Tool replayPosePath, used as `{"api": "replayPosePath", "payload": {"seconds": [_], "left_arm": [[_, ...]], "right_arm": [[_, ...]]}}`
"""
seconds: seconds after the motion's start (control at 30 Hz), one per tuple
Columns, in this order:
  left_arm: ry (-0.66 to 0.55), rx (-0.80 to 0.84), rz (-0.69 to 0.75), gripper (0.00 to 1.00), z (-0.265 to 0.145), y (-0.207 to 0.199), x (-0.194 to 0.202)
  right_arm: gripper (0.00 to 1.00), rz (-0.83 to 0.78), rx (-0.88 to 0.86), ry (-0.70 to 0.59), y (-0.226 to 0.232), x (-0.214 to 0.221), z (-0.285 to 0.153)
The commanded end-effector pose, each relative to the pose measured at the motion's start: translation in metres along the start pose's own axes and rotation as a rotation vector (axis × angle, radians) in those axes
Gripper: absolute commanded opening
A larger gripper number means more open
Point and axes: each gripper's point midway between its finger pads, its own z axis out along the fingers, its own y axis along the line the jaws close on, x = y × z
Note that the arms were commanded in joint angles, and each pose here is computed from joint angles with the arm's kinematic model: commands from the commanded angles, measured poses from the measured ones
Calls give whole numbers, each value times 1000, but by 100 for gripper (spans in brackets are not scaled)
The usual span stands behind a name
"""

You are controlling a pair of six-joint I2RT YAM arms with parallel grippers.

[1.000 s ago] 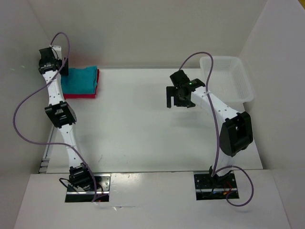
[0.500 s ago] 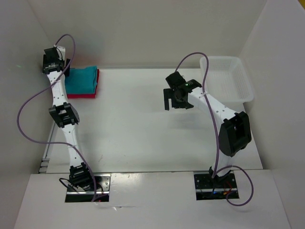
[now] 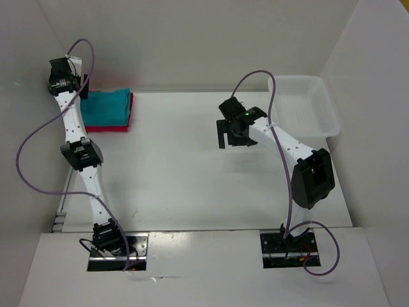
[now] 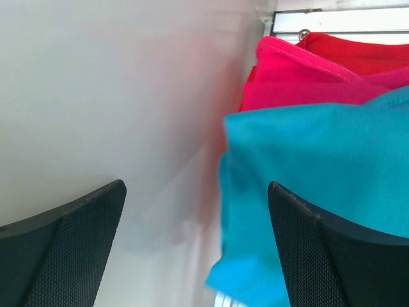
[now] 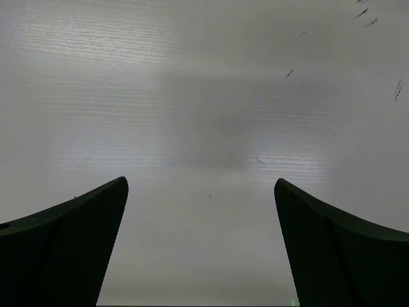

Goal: Fold and stack the t-shirts
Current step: Put the neatly folded tshirt into the corner of the board with the left arm

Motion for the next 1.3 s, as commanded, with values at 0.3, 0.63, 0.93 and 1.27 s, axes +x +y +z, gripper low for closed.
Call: {"api": "replayPosePath", "payload": {"seconds": [0.3,0.63,0.93,1.27], "left_arm": [[-25,-75,40,99,-49,54,-18],[38,-90,320,99,-26,55,-2],[114,187,685,99,-30,21,31],[117,264,731,99,-12,-3,46]], "right_arm": [[100,-57,43,-13,2,-4,1],[100,-54,48,-24,-1,-4,-4],[100,-54,56,-28,-2,-5,-4],[100,-64,65,-31,-3,-7,-2]]}}
